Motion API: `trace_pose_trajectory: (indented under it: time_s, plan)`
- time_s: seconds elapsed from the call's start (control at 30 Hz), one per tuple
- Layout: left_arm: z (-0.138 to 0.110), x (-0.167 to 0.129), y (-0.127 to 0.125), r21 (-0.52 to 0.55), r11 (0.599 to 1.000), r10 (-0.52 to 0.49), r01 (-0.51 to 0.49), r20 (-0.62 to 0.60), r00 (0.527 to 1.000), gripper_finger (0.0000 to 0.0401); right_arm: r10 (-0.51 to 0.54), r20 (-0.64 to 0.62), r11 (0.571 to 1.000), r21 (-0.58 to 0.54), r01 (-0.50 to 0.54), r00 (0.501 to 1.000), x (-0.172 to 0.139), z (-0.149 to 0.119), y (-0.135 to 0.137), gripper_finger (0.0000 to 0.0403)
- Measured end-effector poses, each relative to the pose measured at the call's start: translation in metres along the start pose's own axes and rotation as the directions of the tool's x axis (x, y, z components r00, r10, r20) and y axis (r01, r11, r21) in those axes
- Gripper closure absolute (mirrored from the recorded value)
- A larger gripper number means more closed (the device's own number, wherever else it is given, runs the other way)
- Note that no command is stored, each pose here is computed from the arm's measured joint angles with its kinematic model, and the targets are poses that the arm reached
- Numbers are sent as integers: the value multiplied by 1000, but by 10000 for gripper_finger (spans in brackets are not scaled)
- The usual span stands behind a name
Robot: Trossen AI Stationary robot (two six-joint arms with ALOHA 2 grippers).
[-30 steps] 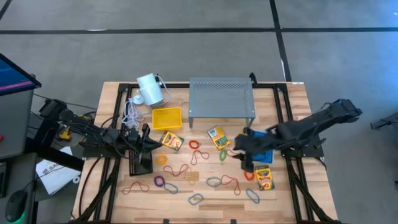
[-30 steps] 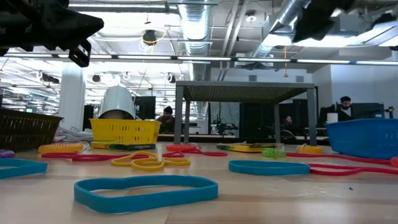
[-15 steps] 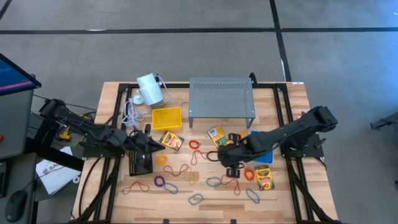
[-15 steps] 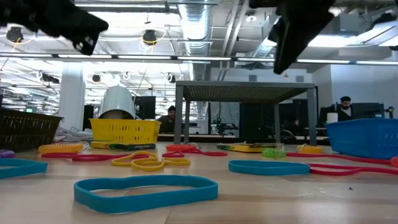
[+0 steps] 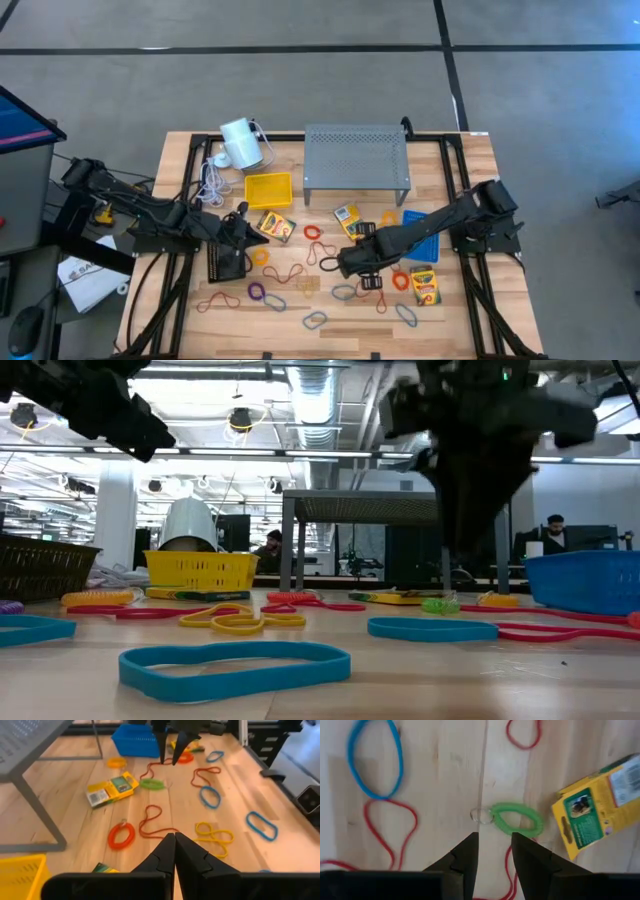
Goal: Pick & Place Office Desk Supplies
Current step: Put the green spring keychain into the blue bin
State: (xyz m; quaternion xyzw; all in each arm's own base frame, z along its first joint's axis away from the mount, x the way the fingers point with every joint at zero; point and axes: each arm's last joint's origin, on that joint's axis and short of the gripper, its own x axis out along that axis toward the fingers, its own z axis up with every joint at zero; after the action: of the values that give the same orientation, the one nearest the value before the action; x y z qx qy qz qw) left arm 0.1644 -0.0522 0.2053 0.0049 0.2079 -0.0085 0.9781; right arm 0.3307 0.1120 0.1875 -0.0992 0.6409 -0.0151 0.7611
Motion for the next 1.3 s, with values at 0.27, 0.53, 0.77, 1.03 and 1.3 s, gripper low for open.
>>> trace_pose_trajectory:
  time_s: [0.27, 0.53, 0.77, 1.03, 1.3]
  plan:
    - [-3, 6, 2, 4, 1000, 23, -23, -28, 999, 399, -14, -40, 992, -127, 8, 999, 19, 2, 5, 289]
    - [-3, 6, 2, 3, 1000, 23, -23, -27, 999, 399, -15, -29, 980, -198, 9, 999, 29, 6, 6, 289]
    - [-3, 6, 2, 4, 1000, 23, -23, -28, 999, 399, -16, -30, 978, -207, 10, 999, 33, 7, 2, 289]
    - [-3, 6, 2, 4, 1000, 23, -22, -29, 999, 399, -10, -23, 982, -189, 5, 1000, 34, 9, -3, 289]
    - [-3, 6, 2, 4, 1000, 23, -23, -30, 999, 399, 36, -32, 983, -181, -41, 999, 34, 9, -2, 289]
